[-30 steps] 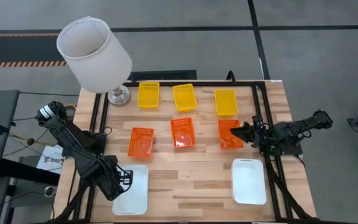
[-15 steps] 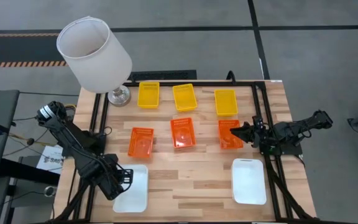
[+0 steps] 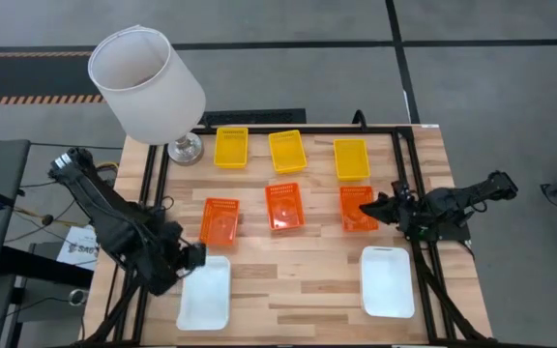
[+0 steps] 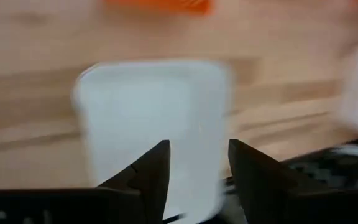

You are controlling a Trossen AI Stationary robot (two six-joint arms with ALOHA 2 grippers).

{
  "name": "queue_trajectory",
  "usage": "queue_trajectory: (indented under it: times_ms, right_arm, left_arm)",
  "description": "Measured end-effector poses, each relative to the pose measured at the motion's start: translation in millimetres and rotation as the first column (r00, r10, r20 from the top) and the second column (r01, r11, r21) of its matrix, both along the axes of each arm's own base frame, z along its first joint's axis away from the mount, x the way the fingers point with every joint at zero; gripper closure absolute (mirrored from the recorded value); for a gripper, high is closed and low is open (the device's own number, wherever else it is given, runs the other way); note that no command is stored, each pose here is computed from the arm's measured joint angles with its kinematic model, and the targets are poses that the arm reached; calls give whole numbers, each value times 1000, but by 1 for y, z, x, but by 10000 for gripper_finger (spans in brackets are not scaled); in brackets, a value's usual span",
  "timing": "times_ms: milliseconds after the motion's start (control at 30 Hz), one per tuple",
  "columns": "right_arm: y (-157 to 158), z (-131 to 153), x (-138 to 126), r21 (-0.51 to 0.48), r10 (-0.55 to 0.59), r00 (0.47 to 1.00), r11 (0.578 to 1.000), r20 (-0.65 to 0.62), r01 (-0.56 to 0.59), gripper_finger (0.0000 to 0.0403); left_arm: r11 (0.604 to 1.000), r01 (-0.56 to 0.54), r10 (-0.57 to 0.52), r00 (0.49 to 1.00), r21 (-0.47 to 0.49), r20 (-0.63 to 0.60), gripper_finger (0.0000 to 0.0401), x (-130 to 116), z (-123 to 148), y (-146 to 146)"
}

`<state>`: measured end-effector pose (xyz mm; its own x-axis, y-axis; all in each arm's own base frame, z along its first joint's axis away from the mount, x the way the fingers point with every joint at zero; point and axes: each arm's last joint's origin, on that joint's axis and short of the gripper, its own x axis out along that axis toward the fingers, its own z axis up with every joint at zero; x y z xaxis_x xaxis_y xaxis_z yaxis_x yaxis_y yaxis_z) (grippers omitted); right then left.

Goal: Stack baskets by color
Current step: Stack the white bin on the left white bin

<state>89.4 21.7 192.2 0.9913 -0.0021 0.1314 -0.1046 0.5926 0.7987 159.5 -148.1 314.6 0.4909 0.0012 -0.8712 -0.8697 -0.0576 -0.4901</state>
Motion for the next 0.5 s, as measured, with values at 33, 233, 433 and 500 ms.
queue_trajectory:
  times_ms: [33,233,433,500]
  right_arm:
    - [0,10,-2,7,15,999,1000,35,-15,243]
    - [-3,66,-15,-83,54,997,995,63,-49,243]
    - [6,94,-13,100,246,900,969,-360,-225,253]
    - [11,97,-10,250,338,802,938,-493,-242,259]
  left_arm:
    - [1000,-18,17,998,21,54,250,-2,6,5]
    - [979,-156,108,940,127,324,250,-5,32,33]
    - [963,-182,86,906,199,413,250,-1,46,53]
    - [959,-180,73,904,220,421,250,2,48,58]
